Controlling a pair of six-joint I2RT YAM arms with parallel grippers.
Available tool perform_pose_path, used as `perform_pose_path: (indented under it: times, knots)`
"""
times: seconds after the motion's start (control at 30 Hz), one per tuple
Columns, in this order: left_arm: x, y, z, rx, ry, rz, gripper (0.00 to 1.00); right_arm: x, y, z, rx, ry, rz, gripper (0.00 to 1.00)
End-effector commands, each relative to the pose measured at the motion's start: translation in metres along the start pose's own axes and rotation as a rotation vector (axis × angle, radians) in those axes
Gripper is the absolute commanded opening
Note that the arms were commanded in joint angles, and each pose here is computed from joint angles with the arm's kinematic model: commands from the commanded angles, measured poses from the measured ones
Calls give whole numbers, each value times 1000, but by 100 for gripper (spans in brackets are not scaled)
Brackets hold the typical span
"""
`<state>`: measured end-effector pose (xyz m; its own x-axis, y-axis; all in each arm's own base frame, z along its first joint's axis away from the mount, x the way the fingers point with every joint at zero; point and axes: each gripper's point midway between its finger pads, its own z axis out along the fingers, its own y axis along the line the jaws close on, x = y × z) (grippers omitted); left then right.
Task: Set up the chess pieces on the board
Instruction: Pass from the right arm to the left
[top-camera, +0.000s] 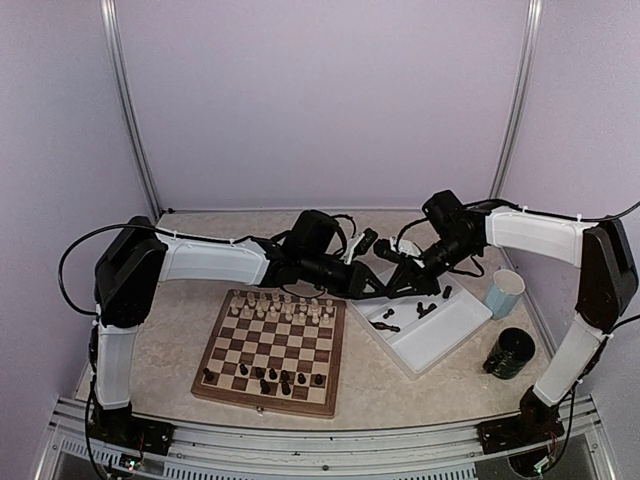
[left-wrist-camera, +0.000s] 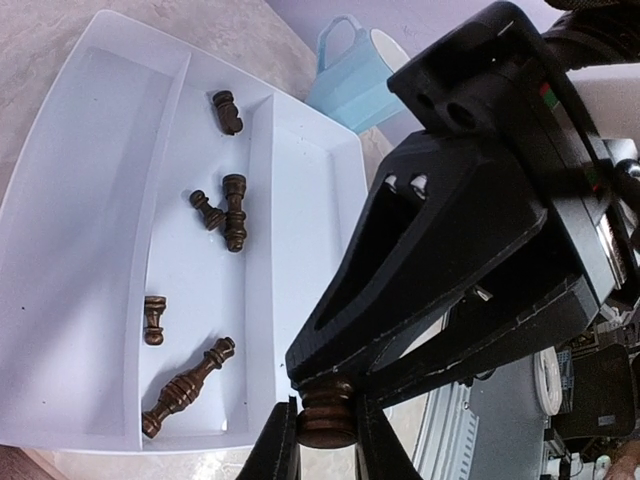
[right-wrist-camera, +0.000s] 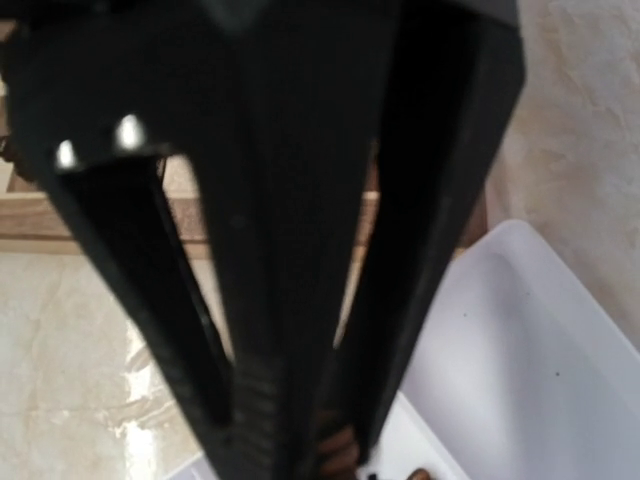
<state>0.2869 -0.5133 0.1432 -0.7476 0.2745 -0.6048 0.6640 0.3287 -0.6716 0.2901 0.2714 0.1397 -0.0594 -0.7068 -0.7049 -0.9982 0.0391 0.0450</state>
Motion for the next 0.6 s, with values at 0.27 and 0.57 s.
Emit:
perform_pose_path:
  times: [0.27, 0.57]
  knots:
    - [-19, -12, -15, 17, -128, 94, 8, -44, -29, -73, 30, -276, 109, 38]
    - [-56, -54, -55, -72, -394, 302, 8, -53, -40, -98, -281, -590, 559, 54]
